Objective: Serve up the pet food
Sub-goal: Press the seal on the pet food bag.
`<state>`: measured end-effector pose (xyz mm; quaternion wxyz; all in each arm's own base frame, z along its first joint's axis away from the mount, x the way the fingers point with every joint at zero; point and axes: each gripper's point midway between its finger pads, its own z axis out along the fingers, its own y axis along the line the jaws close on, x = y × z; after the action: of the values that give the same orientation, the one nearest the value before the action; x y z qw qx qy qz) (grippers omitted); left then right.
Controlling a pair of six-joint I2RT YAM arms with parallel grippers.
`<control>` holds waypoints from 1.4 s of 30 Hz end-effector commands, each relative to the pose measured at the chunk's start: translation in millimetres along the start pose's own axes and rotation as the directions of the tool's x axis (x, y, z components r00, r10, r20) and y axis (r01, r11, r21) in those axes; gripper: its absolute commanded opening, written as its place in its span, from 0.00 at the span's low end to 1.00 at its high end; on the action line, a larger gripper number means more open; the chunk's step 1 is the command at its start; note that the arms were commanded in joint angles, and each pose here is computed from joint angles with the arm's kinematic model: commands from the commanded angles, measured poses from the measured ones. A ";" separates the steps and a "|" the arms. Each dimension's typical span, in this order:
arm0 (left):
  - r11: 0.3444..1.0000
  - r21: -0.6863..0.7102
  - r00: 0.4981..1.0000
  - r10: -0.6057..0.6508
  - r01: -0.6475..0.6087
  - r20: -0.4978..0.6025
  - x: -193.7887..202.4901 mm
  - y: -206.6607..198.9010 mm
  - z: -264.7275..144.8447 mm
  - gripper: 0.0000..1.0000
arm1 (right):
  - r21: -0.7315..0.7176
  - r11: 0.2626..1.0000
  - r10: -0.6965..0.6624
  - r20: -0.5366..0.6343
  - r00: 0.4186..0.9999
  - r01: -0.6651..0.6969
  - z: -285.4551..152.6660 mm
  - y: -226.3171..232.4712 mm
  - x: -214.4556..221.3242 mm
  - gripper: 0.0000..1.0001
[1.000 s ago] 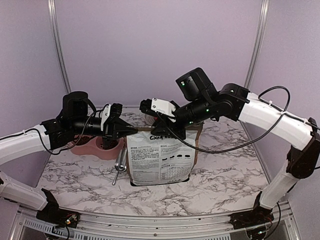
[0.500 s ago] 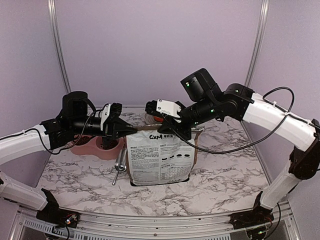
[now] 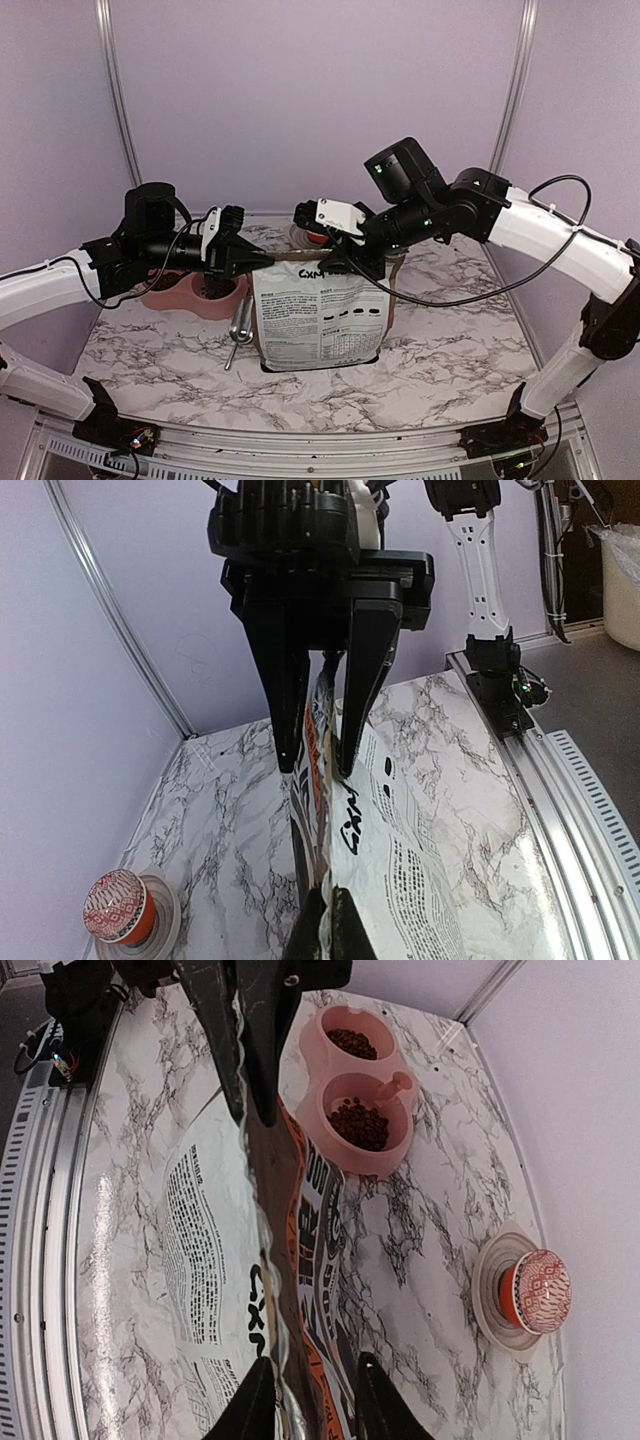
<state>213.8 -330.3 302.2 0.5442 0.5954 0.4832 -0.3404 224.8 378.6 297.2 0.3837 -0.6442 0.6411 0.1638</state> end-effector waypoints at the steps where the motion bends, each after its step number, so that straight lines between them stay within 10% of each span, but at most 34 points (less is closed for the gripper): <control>1: 0.998 -0.031 0.997 0.060 -0.058 0.050 -28.5 6.7 -12.1 0.00 | 0.048 0.999 0.016 -0.038 0.999 -0.014 -11.0 -8.3 12.5 0.27; 9: 0.996 -0.050 0.996 0.074 -0.072 0.044 -29.7 8.7 -15.5 0.00 | 0.084 0.996 0.022 -0.040 0.999 -0.018 -19.9 -10.0 20.1 0.22; 14: 0.996 -0.047 0.996 0.076 -0.074 0.043 -29.8 8.1 -15.4 0.00 | 0.097 0.995 0.027 -0.036 0.999 -0.023 -27.7 -10.5 23.5 0.00; 23: 0.996 -0.044 0.996 0.079 -0.077 0.047 -30.8 7.3 -15.8 0.00 | 0.097 0.995 0.028 -0.023 0.999 -0.026 -31.8 -9.3 25.5 0.00; 27: 0.996 -0.046 0.996 0.079 -0.077 0.042 -30.0 7.5 -16.0 0.00 | 0.128 0.991 0.033 -0.036 0.999 -0.029 -33.6 -12.7 31.9 0.28; 32: 0.996 -0.041 0.996 0.079 -0.078 0.042 -29.3 7.5 -14.9 0.00 | 0.154 0.987 0.046 -0.029 0.999 -0.041 -45.0 -15.2 35.5 0.32; 42: 0.997 -0.036 0.996 0.076 -0.075 0.042 -27.9 6.8 -14.0 0.00 | 0.141 0.989 0.056 -0.023 0.998 -0.053 -47.8 -9.5 41.9 0.00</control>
<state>213.5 -327.3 301.8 0.5458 0.5993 0.4835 -0.3305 222.3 322.7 304.1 0.4191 -0.6087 0.6616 0.1270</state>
